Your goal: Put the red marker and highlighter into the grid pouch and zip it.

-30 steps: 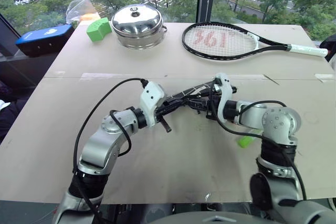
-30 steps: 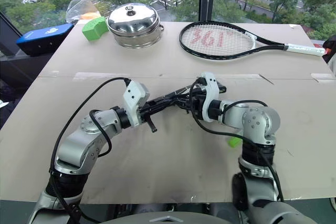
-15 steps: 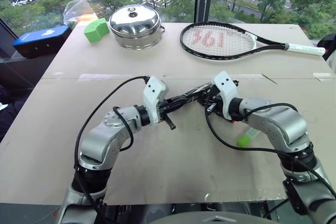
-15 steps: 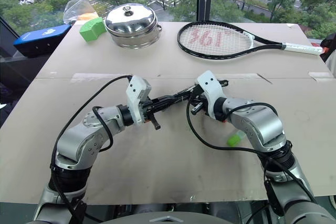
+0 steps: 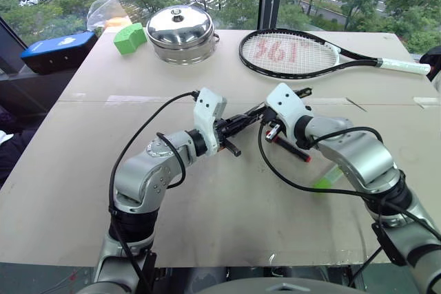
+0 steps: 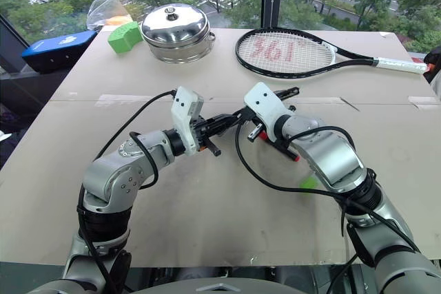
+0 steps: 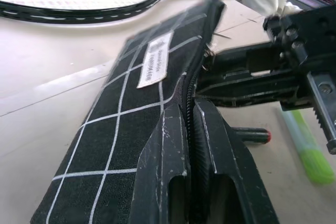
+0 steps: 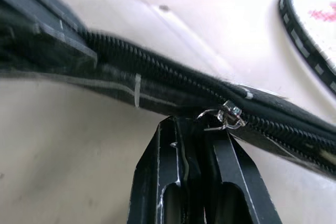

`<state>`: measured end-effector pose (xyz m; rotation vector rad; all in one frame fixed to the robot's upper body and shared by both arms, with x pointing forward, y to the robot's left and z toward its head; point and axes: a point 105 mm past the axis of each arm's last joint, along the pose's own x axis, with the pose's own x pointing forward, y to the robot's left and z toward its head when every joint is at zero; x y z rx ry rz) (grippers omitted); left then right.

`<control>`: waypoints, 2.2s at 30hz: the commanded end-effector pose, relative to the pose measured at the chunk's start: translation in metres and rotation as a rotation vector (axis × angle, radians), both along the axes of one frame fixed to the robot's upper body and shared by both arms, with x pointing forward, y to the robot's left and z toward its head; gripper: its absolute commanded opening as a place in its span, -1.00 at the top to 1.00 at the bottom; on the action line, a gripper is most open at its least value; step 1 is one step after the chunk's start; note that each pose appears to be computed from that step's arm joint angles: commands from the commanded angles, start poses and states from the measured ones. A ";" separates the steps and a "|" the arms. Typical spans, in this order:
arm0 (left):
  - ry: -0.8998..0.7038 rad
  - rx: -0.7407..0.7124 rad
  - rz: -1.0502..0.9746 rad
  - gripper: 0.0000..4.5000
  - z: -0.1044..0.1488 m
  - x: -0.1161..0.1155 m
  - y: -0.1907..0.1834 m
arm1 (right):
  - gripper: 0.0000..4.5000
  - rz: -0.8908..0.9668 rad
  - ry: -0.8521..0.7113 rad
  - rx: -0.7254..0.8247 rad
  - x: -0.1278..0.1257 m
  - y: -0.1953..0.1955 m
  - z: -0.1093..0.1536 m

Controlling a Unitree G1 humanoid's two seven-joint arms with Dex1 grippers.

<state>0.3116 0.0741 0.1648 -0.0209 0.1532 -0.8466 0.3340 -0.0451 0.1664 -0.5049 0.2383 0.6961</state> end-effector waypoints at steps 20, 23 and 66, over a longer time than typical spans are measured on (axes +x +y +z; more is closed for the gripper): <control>-0.297 0.160 -0.128 1.00 0.004 -0.011 -0.024 | 0.96 0.323 0.233 0.086 -0.040 0.036 -0.002; -0.300 0.137 -0.154 1.00 0.006 -0.015 -0.028 | 0.96 0.336 0.230 0.087 -0.038 0.038 -0.007; -0.258 0.146 -0.160 1.00 0.000 -0.012 0.000 | 0.96 0.217 -0.045 -0.041 -0.014 -0.001 0.000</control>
